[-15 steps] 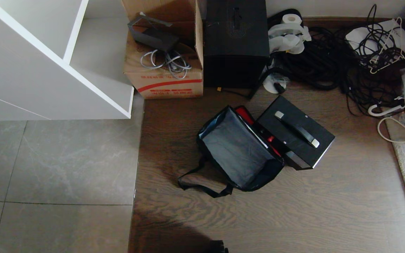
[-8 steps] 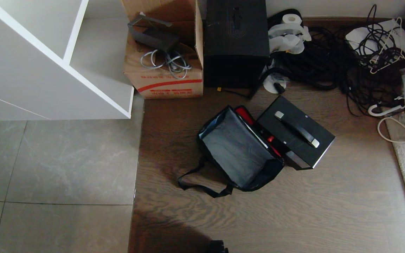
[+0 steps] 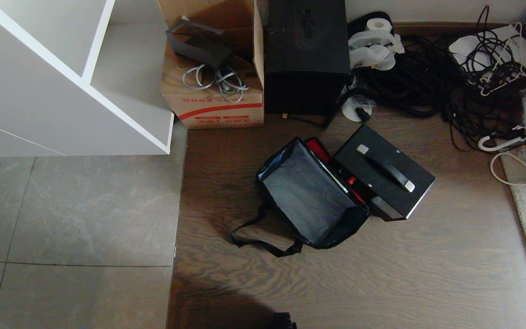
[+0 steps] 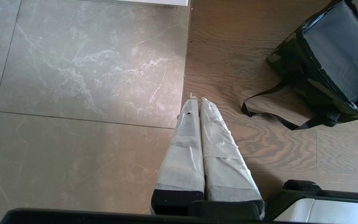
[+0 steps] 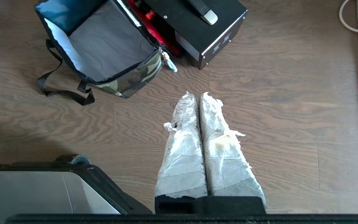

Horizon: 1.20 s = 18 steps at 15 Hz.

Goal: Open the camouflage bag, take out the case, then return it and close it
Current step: Grip the handle again

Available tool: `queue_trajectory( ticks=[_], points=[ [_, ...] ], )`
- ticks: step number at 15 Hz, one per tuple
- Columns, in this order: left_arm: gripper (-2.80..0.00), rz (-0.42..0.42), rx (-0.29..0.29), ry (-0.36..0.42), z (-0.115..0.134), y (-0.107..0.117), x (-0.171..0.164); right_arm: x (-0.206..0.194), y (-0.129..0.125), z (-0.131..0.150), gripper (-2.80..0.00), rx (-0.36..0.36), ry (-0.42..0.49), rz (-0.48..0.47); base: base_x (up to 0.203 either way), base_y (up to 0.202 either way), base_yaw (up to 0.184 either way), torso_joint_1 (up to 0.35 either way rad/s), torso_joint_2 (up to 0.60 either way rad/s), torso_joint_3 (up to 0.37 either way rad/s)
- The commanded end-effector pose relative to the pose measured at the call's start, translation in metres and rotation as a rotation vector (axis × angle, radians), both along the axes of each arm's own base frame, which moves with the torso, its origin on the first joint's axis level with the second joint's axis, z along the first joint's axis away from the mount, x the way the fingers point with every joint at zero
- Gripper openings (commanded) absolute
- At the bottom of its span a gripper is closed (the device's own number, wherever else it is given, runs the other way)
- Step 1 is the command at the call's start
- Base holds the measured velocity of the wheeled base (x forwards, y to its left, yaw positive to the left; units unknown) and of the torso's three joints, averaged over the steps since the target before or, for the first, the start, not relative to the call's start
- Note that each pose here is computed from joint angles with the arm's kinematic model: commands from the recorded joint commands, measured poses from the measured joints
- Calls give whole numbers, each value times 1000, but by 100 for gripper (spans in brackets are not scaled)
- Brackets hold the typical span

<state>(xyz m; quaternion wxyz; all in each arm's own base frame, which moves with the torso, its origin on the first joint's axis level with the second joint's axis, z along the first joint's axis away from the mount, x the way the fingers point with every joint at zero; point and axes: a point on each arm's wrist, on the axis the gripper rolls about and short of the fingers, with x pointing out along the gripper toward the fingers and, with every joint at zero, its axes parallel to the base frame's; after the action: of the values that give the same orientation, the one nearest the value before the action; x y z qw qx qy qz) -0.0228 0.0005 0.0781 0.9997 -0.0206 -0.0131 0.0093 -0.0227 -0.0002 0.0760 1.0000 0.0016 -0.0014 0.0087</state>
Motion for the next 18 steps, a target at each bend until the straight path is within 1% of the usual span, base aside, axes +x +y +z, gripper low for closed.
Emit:
queue_trajectory(
  ticks=[1,3,5,7,8,9,10,11,13,15,16,18],
  points=[
    [-280,-1,-1,9,-2,0,1,0,0,0,-280,0,9,1,0,0,0,0,0,0],
    [-280,1,-1,9,-2,0,1,0,0,0,-280,0,9,4,0,0,0,0,0,0],
    [-280,0,-1,8,-2,0,1,-3,0,7,-280,-2,-9,8,0,0,0,0,0,0],
    [-280,1,-1,7,-2,0,1,-17,1,34,-280,-4,-35,47,0,0,0,0,0,0],
    [-280,1,-1,9,-2,0,1,-31,1,54,-280,-4,-23,71,0,0,0,0,0,0],
    [-280,1,-1,7,-2,0,1,-42,2,72,-280,1,19,89,0,0,0,0,0,0],
    [-280,0,-1,8,-2,0,1,-45,2,90,-280,9,67,102,0,0,0,0,0,0],
    [-280,0,-1,8,-2,0,1,-35,2,106,-280,19,143,119,0,0,0,0,0,0],
    [-280,1,-1,9,-3,0,1,3,4,133,-280,43,317,156,0,0,0,0,0,0],
    [-280,1,-1,7,-2,0,1,49,6,148,-280,76,462,227,0,0,0,0,0,0],
    [-280,-1,-1,7,-2,0,1,68,7,153,-280,90,504,255,0,0,0,0,0,0],
    [-280,0,-1,8,-2,0,1,98,8,158,-280,123,539,308,0,0,0,0,0,0]
  ],
)
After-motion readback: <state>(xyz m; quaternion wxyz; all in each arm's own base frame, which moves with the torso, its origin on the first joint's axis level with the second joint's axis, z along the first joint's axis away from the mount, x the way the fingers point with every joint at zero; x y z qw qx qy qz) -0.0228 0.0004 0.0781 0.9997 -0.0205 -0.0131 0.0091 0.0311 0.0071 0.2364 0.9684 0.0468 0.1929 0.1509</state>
